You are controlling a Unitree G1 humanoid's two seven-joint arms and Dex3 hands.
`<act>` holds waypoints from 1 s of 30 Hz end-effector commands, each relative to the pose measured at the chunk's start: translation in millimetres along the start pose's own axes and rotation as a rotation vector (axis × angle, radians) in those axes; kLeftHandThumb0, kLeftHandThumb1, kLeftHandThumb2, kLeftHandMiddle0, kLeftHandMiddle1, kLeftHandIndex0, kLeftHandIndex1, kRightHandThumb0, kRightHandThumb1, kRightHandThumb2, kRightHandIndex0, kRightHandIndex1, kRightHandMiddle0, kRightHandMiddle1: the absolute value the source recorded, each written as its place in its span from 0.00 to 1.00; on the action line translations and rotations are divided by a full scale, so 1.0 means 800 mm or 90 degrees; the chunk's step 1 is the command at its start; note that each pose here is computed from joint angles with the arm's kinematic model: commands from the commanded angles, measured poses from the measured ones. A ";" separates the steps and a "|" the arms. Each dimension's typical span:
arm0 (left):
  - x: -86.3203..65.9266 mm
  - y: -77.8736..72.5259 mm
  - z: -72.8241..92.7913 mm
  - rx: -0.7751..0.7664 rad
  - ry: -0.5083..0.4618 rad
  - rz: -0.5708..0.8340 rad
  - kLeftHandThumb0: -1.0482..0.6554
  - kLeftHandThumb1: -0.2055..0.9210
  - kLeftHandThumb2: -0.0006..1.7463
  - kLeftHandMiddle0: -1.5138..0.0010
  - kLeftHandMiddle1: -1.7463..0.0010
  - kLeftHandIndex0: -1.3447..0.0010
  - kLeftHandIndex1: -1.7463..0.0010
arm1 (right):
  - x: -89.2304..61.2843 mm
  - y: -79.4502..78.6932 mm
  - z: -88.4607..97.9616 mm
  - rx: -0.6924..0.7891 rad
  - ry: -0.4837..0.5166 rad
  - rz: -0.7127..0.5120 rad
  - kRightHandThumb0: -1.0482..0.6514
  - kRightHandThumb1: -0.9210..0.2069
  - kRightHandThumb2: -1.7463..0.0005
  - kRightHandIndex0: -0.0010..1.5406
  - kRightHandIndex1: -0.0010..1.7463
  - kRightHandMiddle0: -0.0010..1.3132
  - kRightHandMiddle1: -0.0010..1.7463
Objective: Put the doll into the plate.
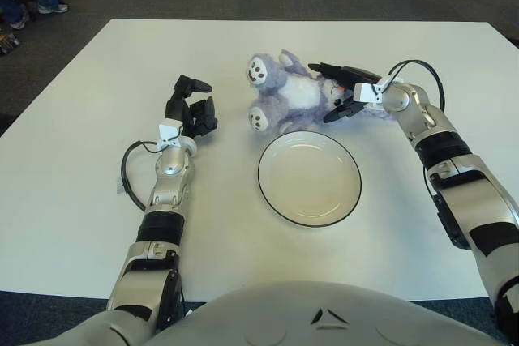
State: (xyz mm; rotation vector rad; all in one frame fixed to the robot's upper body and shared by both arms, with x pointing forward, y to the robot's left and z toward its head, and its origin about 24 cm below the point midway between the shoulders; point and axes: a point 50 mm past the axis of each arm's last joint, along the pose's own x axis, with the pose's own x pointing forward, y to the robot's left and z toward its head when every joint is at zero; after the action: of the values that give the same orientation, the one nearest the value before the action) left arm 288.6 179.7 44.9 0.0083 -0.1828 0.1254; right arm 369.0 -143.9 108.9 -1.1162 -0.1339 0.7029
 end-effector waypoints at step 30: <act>-0.048 -0.003 -0.041 -0.021 0.102 0.033 0.38 0.70 0.56 0.21 0.00 0.70 0.00 | 0.003 0.047 -0.018 0.022 0.052 0.008 0.19 0.51 0.58 0.01 0.16 0.00 0.05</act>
State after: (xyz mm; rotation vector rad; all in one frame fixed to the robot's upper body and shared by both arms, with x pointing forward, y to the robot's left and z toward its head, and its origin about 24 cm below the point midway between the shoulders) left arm 283.8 179.2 48.6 -0.0004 -0.1962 0.1428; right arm 367.6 -143.6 90.0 -1.0942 -0.1024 0.6588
